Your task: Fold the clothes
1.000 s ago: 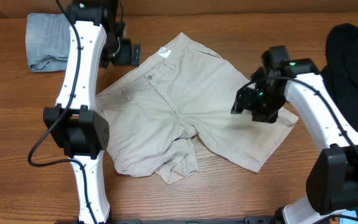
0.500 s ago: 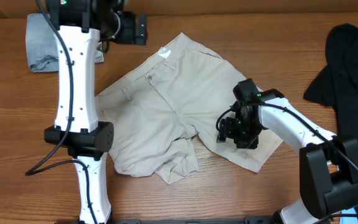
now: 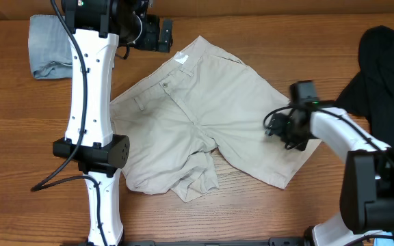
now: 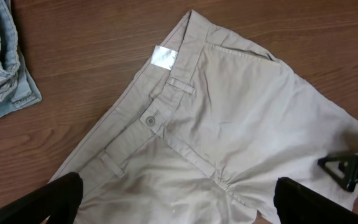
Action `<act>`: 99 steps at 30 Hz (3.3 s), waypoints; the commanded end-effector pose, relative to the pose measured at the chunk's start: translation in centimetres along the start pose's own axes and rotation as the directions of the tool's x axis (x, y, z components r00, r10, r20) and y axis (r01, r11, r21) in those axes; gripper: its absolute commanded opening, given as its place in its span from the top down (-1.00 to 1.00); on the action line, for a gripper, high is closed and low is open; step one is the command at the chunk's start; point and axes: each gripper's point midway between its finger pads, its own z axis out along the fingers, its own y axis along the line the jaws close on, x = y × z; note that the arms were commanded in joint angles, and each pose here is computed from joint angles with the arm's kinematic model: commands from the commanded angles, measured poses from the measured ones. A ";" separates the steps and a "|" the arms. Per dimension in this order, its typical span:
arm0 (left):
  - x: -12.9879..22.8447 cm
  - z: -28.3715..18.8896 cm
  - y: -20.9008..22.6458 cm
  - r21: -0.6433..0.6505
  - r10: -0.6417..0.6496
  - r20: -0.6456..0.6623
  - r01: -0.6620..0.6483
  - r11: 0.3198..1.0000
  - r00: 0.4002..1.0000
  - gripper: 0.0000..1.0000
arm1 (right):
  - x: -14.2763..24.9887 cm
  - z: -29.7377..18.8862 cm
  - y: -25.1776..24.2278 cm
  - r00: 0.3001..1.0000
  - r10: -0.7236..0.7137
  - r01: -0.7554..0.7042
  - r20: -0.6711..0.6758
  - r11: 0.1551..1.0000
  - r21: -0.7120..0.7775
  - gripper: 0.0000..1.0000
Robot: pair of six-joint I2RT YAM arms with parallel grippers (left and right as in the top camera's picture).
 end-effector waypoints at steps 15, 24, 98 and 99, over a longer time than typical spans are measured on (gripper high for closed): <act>-0.3 -1.2 0.2 -0.017 0.025 0.031 -0.024 1.000 0.999 -1.00 | -8.4 7.7 -3.4 0.978 0.102 -0.099 0.182 0.995 -0.025 -0.22; -2.0 -1.3 0.5 -0.039 0.037 0.098 -0.034 0.999 0.994 -1.00 | -14.6 7.5 -2.7 0.932 0.092 -0.089 0.350 0.996 -0.025 -0.21; 0.5 -5.5 5.0 -0.194 -0.071 0.090 0.087 0.977 0.993 -1.00 | 18.5 -3.9 15.5 0.882 -0.421 0.358 -0.210 0.891 -0.280 0.78; 0.5 -5.5 5.0 -0.194 -0.071 0.091 0.087 0.977 0.993 -1.00 | 18.8 -4.0 15.3 0.878 -0.422 0.358 -0.224 0.891 -0.278 0.89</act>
